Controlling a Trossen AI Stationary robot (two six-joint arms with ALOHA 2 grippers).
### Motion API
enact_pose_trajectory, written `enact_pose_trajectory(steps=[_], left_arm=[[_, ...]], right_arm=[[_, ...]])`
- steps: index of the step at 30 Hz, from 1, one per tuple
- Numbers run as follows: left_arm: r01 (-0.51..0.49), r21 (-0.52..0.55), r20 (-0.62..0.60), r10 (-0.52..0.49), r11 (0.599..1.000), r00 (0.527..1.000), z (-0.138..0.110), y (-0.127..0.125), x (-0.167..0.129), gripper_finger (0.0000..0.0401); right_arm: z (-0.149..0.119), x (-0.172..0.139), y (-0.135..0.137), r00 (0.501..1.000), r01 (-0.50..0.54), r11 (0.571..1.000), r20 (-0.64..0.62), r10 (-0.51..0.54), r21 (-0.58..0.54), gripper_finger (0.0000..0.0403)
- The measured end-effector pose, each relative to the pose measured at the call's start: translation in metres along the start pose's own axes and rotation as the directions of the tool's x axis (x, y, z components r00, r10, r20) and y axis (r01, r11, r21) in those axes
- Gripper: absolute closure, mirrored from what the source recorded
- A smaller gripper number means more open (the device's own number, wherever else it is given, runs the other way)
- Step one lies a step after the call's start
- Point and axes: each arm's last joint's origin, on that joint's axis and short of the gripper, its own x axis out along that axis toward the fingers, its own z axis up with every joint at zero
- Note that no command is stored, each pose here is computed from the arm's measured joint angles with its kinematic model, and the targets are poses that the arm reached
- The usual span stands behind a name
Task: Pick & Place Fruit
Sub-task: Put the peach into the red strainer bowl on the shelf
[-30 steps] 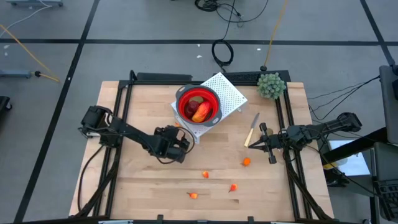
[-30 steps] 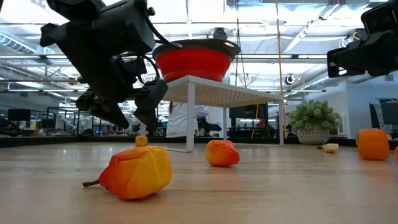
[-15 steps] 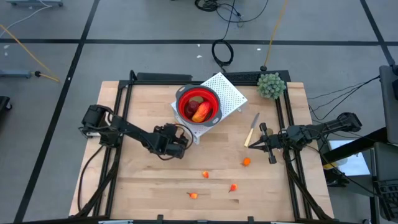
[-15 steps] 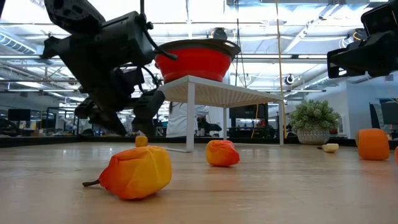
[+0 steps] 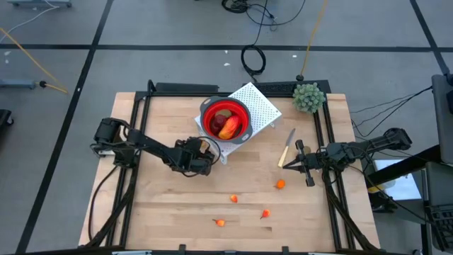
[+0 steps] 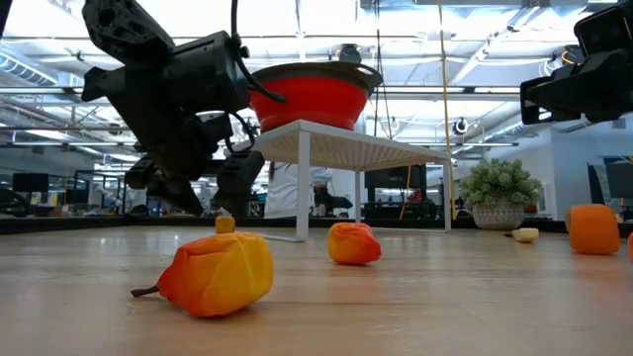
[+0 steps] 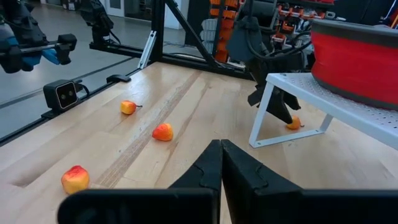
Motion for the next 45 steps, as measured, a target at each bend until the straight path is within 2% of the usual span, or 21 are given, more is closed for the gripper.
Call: enact_pose_trajectory(steps=[5, 12, 18, 24, 34, 40, 45], left_arm=[[-0.017, 0.013, -0.006, 0.017, 1.0, 1.0, -0.001, 0.0, 0.01, 0.0054], [0.011, 0.015, -0.034, -0.011, 1.0, 0.999, -0.005, -0.005, 0.021, 0.0064], [0.016, 0.017, -0.042, -0.015, 1.0, 0.999, -0.006, -0.005, 0.021, 0.0124], [0.028, 0.014, -0.067, -0.027, 1.0, 0.997, -0.006, -0.006, 0.021, 0.0186], [0.029, -0.004, -0.075, -0.029, 1.0, 0.997, -0.007, -0.006, 0.02, 0.027], [0.027, -0.004, -0.08, -0.027, 1.0, 0.996, -0.008, -0.006, 0.02, 0.03], [-0.001, -0.044, -0.106, -0.004, 0.999, 0.994, -0.01, -0.002, 0.017, 0.0299]], right_arm=[[0.0, 0.0, 0.0, 1.0, 0.0, 1.0, 0.0, 0.0, 0.0, 0.0403], [0.0, 0.0, 0.0, 1.0, -0.001, 1.0, -0.005, 0.001, 0.0, 0.0403], [-0.001, 0.0, 0.0, 1.0, 0.007, 1.0, -0.011, -0.007, 0.0, 0.0403], [-0.001, 0.0, -0.002, 0.997, 0.077, 0.997, -0.016, -0.077, -0.001, 0.0403], [-0.001, 0.0, -0.002, 0.997, 0.078, 0.997, -0.019, -0.078, -0.001, 0.0403], [-0.001, 0.0, -0.002, 0.997, 0.078, 0.997, -0.021, -0.078, -0.001, 0.0403], [-0.002, 0.0, -0.002, 0.997, 0.076, 0.997, -0.022, -0.076, -0.001, 0.0403]])
